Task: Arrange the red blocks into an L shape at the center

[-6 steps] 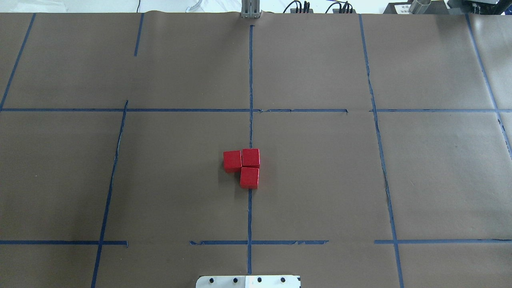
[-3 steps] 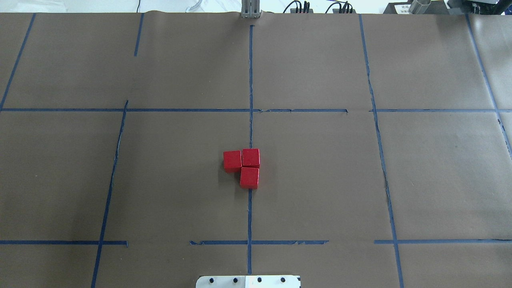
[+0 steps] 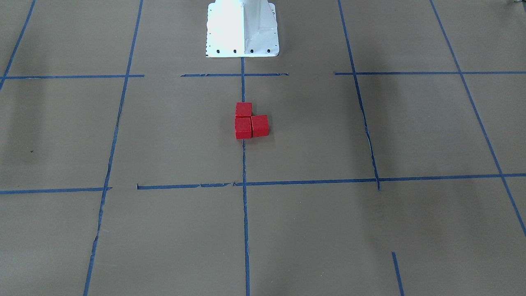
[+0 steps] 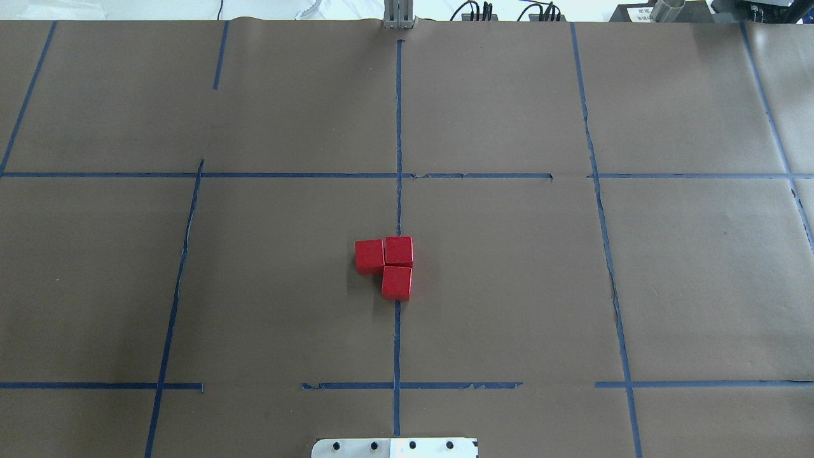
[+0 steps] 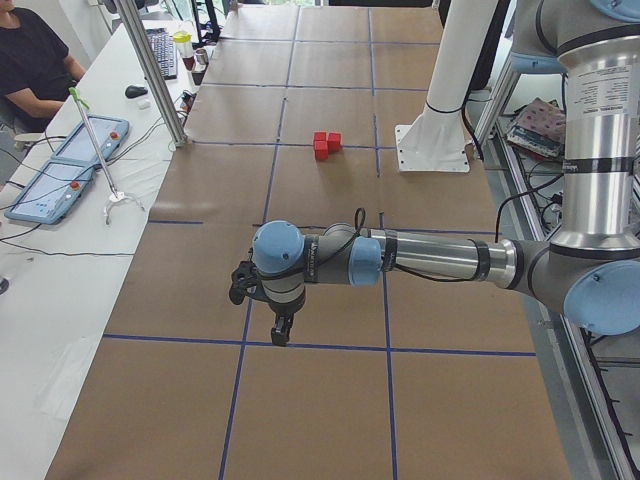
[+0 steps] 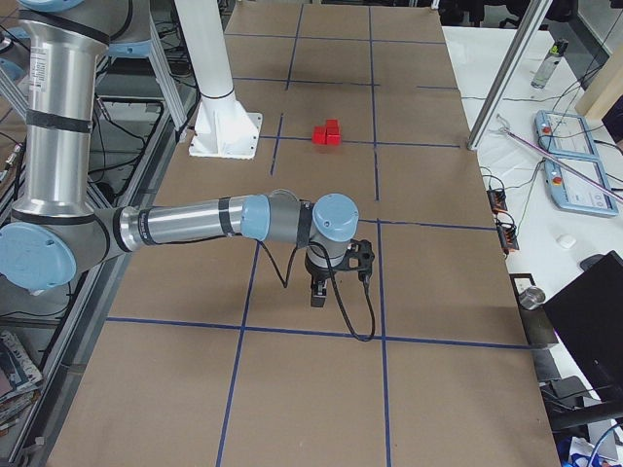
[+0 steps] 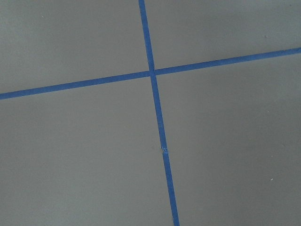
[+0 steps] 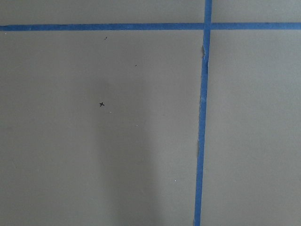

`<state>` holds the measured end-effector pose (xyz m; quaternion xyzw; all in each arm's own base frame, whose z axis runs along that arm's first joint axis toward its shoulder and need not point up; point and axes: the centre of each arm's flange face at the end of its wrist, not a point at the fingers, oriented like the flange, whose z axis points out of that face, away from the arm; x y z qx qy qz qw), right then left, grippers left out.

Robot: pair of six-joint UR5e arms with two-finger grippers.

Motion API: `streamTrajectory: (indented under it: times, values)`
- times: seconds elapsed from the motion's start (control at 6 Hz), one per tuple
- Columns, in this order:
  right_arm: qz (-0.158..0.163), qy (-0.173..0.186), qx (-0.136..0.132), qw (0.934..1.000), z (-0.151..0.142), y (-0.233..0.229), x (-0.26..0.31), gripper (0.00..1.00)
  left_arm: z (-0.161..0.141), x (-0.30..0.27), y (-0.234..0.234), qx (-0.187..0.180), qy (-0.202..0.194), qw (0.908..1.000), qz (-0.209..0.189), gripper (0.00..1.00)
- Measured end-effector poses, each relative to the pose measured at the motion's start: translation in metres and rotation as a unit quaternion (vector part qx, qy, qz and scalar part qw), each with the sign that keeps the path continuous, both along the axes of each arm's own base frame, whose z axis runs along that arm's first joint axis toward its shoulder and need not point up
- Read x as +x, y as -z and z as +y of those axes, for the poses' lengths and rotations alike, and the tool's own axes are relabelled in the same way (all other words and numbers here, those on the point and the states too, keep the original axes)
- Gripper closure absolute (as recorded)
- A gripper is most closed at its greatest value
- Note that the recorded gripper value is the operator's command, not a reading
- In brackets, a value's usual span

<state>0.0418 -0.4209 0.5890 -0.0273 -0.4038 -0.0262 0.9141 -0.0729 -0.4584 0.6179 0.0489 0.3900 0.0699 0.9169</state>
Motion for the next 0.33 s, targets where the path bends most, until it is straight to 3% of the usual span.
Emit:
streamTrajectory:
  times: [0.33]
  values:
    - [0.013,-0.006,0.014,0.9998,-0.0037,0.0024,0.0054,0.0,-0.0111,-0.0016,0.0085,-0.013,0.004,0.9997,-0.021,0.0]
